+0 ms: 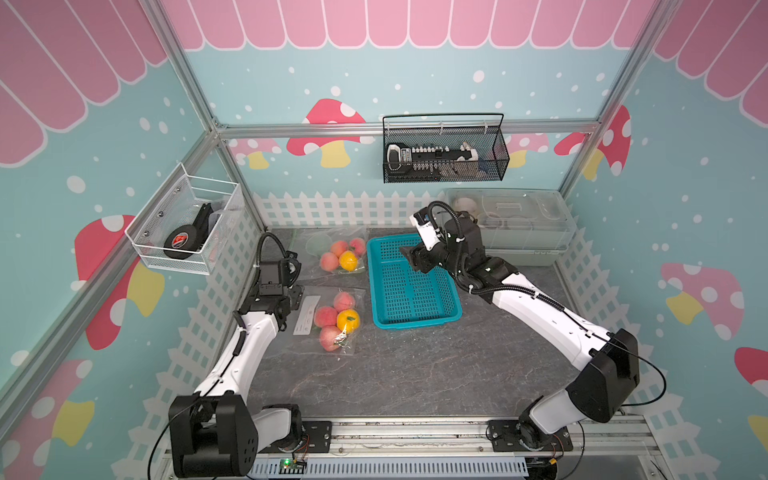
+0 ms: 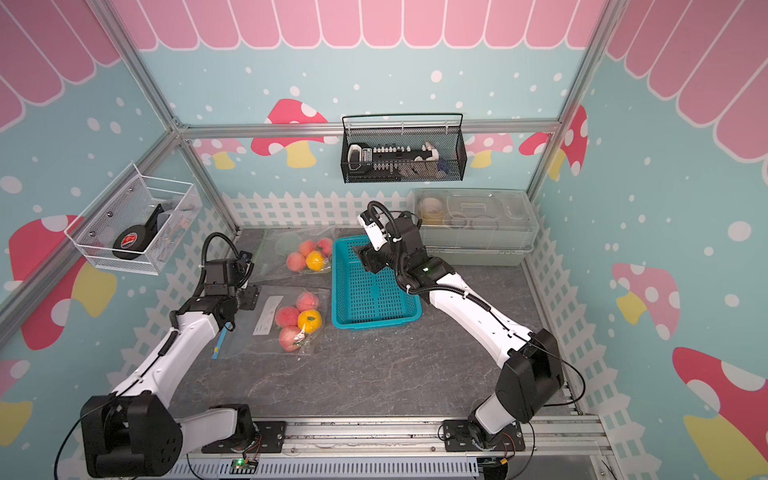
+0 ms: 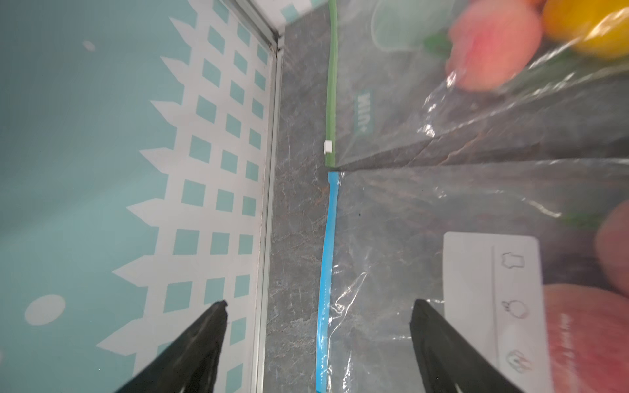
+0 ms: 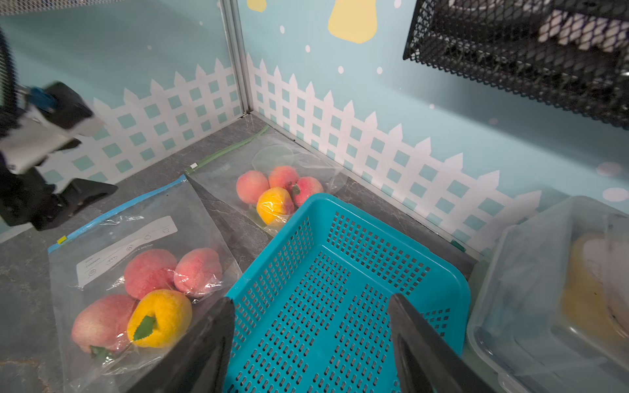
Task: Place the peach in a zip-top bag and seal the zipper
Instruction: Place the zipper food storage bag at the center of the board, then reset both arms
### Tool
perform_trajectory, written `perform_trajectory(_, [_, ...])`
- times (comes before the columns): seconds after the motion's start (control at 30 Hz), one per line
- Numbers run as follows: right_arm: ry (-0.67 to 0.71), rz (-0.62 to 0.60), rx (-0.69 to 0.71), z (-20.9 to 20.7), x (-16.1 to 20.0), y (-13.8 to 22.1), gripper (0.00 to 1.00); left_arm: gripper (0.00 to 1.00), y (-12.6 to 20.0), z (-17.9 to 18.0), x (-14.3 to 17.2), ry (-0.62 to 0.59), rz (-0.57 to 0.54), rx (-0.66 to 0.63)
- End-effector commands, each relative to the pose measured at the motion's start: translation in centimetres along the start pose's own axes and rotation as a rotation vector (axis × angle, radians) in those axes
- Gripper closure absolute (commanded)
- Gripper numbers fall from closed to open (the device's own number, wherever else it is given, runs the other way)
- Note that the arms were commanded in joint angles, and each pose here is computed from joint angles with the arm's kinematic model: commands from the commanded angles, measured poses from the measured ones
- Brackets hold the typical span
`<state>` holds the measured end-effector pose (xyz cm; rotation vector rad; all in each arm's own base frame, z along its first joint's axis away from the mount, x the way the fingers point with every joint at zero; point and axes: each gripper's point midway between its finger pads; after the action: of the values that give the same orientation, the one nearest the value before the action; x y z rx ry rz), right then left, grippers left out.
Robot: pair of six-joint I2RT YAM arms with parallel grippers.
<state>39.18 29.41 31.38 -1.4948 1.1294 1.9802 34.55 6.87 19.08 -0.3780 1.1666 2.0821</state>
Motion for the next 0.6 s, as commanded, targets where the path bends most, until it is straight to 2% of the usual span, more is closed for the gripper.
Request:
perform_trajectory(0.0, [-0.006,-0.069,0.121,-2.3,-0.9,1.4,0.27,0.13,3.6,0.8,-4.5,0.193,-0.208,0.076])
perform_trajectory(0.13, [-0.022,-0.112,0.270,-5.0,0.2,2.8,0.27,0.10,6.6,2.4,-6.5,0.467,-0.327,0.094])
perform_trajectory(0.33, [-0.036,-0.166,0.538,-9.4,3.1,6.5,0.26,0.07,7.7,2.5,-6.9,0.817,-0.449,0.145])
perform_trajectory(0.43, [-0.028,-0.181,0.689,-11.7,4.8,8.8,0.26,0.07,7.3,2.2,-6.5,0.886,-0.486,0.123])
perform_trajectory(0.57, [-0.004,-0.183,0.822,-13.7,6.8,11.0,0.25,0.05,6.4,2.1,-5.2,0.899,-0.482,0.020])
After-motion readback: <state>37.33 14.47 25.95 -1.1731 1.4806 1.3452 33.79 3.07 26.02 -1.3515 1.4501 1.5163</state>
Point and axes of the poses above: each gripper's point midway between its finger pads, its own y axis back along the fingers, its own z axis along the line the jaws close on, x = y × z, and after that the axes turned 10 degrees about -y, right-handed
